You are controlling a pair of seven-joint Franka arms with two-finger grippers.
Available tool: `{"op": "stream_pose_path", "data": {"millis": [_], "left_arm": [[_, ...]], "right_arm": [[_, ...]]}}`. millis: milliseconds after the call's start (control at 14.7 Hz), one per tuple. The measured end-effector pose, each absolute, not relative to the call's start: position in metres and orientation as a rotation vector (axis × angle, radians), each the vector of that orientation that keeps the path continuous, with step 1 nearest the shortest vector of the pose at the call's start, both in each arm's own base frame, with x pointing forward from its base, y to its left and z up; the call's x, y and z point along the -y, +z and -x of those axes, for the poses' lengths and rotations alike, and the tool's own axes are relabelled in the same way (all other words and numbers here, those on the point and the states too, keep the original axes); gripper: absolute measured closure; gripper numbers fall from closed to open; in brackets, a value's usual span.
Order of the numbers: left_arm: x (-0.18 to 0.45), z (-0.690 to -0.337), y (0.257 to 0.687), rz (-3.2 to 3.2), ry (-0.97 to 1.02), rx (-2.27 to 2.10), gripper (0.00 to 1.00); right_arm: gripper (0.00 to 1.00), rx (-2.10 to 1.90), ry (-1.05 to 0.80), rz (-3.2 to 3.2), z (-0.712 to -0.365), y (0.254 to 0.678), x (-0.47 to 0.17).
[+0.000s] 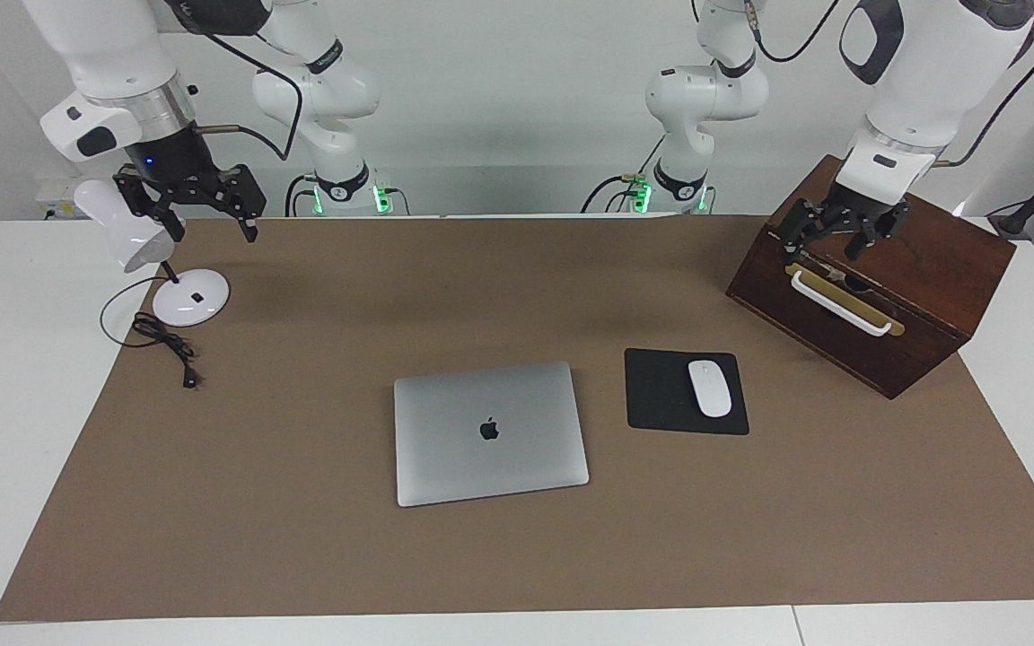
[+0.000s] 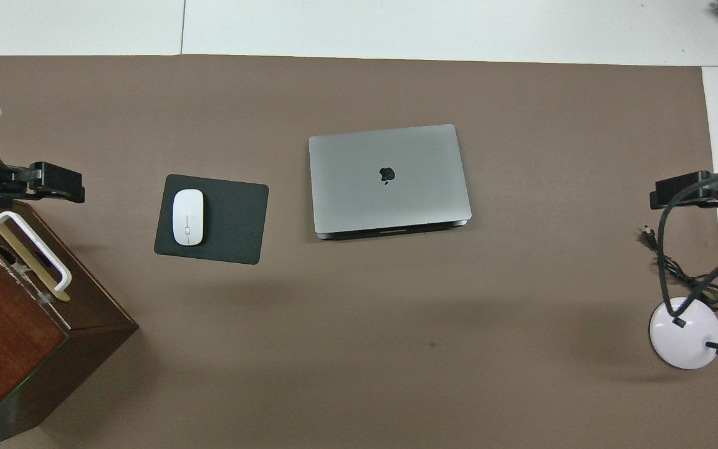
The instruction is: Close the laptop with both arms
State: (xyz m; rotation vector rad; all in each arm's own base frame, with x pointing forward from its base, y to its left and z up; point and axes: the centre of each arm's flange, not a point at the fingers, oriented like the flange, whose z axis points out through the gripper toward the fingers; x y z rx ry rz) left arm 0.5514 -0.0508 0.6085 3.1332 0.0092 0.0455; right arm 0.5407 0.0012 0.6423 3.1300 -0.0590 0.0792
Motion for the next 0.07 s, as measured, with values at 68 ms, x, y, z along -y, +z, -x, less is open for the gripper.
{"op": "stream_pose_path", "data": {"millis": [68], "left_arm": [[0.0508, -0.5514, 0.6085, -3.133, 0.046, -0.009, 0.0]], "right_arm": [[0.0, 0.059, 0.081, -3.13, -0.5406, 0.6426, -0.0012]]}}
